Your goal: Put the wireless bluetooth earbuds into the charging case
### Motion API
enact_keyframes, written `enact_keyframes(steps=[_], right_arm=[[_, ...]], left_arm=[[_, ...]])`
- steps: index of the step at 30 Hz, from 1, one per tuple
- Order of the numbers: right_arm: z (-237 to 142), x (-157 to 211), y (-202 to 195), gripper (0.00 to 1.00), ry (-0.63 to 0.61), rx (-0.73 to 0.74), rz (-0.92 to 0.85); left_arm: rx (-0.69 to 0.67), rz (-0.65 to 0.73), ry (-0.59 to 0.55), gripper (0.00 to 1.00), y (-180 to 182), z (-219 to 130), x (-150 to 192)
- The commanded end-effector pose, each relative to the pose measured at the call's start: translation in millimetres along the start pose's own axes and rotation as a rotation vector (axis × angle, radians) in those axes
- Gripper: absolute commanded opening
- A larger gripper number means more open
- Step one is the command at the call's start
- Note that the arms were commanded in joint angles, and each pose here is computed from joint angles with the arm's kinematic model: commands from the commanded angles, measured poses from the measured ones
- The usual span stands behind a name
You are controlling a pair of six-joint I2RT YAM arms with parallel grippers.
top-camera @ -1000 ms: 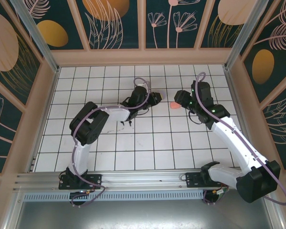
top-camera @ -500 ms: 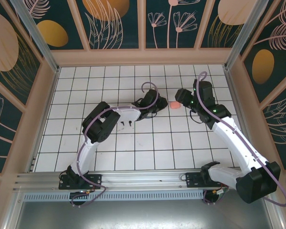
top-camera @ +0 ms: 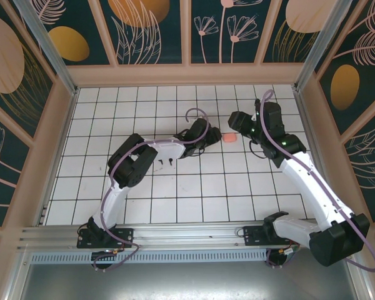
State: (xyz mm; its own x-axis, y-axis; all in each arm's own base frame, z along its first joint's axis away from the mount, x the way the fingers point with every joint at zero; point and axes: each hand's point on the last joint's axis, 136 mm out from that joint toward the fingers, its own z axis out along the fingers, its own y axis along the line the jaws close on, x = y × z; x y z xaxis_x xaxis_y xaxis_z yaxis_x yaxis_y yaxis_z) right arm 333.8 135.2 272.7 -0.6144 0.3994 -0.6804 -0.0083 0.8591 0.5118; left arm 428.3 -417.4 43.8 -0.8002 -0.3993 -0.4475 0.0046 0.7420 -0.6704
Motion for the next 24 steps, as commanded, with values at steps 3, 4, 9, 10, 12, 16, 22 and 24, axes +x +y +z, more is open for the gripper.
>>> enact_keyframes(steps=[3, 4, 9, 10, 12, 16, 22, 24], right_arm=[[-15, -15, 5, 0.67, -0.032, -0.001, -0.015], [-17, -16, 5, 0.67, -0.033, -0.002, -0.013], [-9, -6, 2, 0.68, 0.002, 0.004, -0.004], [-4, -1, 3, 0.68, 0.021, -0.004, -0.005], [8, 11, 7, 0.68, 0.071, -0.026, -0.019], [39, 46, 23, 0.68, 0.192, -0.041, -0.082], [88, 106, 65, 0.68, 0.368, -0.098, -0.259], [104, 122, 74, 0.68, 0.414, -0.117, -0.348]], left_arm=[[-0.039, 0.135, -0.137, 0.64, -16, -47, -42], [-0.033, 0.158, -0.168, 0.65, -22, -58, -50], [-0.006, 0.267, -0.32, 0.68, -43, -114, -84], [-0.002, 0.293, -0.356, 0.68, -47, -128, -91], [-0.008, 0.343, -0.419, 0.69, -53, -152, -104], [-0.049, 0.409, -0.566, 0.82, -52, -207, -132], [-0.096, 0.406, -0.716, 0.99, -29, -275, -172], [-0.105, 0.369, -0.767, 0.99, -18, -297, -187]])
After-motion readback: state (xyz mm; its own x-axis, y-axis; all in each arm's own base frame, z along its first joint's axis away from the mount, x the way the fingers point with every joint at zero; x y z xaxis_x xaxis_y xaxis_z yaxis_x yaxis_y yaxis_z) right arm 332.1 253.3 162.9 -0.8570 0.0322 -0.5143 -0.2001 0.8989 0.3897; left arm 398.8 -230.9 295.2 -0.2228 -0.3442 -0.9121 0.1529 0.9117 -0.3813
